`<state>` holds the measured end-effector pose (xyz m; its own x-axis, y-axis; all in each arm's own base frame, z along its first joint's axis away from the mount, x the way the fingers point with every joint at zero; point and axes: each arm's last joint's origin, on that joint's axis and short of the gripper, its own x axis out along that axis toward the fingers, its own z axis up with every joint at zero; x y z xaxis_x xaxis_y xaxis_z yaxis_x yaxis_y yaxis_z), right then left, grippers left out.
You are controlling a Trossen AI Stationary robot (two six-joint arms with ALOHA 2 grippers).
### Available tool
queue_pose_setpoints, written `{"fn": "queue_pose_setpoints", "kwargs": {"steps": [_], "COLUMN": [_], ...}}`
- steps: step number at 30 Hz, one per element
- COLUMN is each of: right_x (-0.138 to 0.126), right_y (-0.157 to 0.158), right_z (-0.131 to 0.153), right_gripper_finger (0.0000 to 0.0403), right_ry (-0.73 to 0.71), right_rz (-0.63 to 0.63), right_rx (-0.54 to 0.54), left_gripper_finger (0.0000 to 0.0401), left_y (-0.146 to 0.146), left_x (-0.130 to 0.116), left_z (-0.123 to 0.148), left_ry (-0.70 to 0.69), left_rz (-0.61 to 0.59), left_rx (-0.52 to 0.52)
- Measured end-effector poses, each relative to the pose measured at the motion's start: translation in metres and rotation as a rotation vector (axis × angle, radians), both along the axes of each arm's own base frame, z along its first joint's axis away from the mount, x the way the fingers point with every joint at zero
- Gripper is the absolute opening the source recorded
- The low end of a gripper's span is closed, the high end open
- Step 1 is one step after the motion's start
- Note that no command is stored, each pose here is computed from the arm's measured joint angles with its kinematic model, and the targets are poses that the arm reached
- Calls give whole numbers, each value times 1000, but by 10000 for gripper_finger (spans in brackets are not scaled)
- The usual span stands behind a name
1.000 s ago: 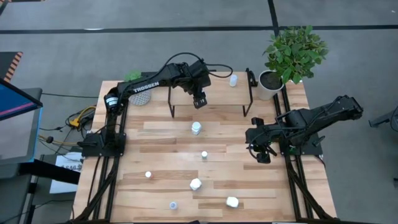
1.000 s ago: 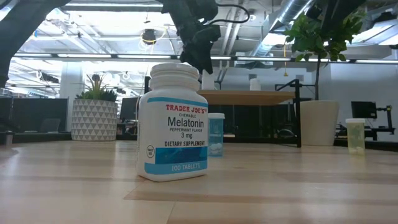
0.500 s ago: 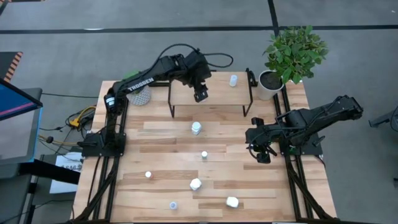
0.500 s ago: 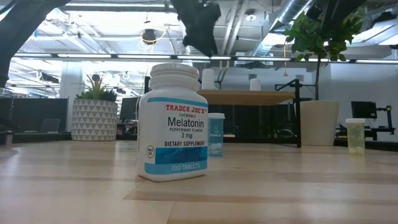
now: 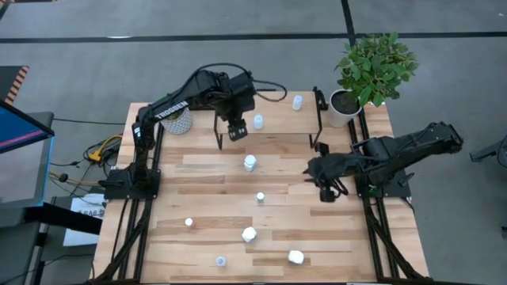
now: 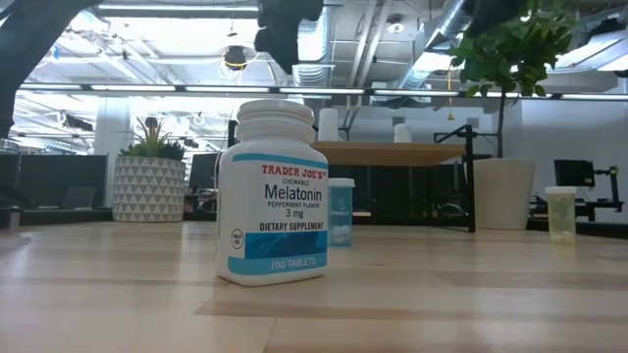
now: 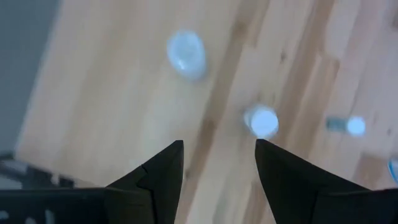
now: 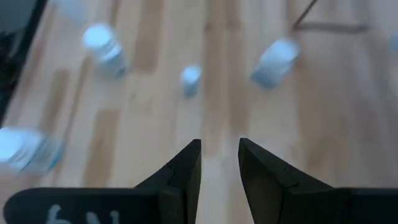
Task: Pick and place medicine bottles onto shelf by color
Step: Put the top white pill bottle on the shelf
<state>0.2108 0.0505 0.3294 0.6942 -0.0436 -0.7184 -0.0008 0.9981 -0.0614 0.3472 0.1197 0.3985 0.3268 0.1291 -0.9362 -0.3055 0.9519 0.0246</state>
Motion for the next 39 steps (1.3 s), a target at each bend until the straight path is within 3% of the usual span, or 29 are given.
{"fn": "queue_pose_setpoints", "kwargs": {"steps": [8,14,21,25,32,39], "right_x": [17,27,47,63,86,108], "right_y": [-33,-61,-87,-96,-118,-148], "right_z": [16,24,28,28,28,44], "right_gripper_finger": [129,129,129,129,141,234], "right_ry": [-221,-313,-386,-441,-585,-604], "right_rz": [-284,-355,-345,-331,-419,-503], "right_rx": [-122,-190,-369,-462,-485,-496], "left_gripper_finger": [185,185,185,185,185,185], "left_y": [-33,-62,-93,-105,-113,-113], "left_x": [-4,-32,-82,-110,-152,-178], "left_z": [15,49,79,77,49,13], "left_ry": [-54,-157,-254,-234,-159,-181], "left_rz": [-100,-149,-163,-134,-34,51], "left_rx": [1,20,54,88,63,27]}}
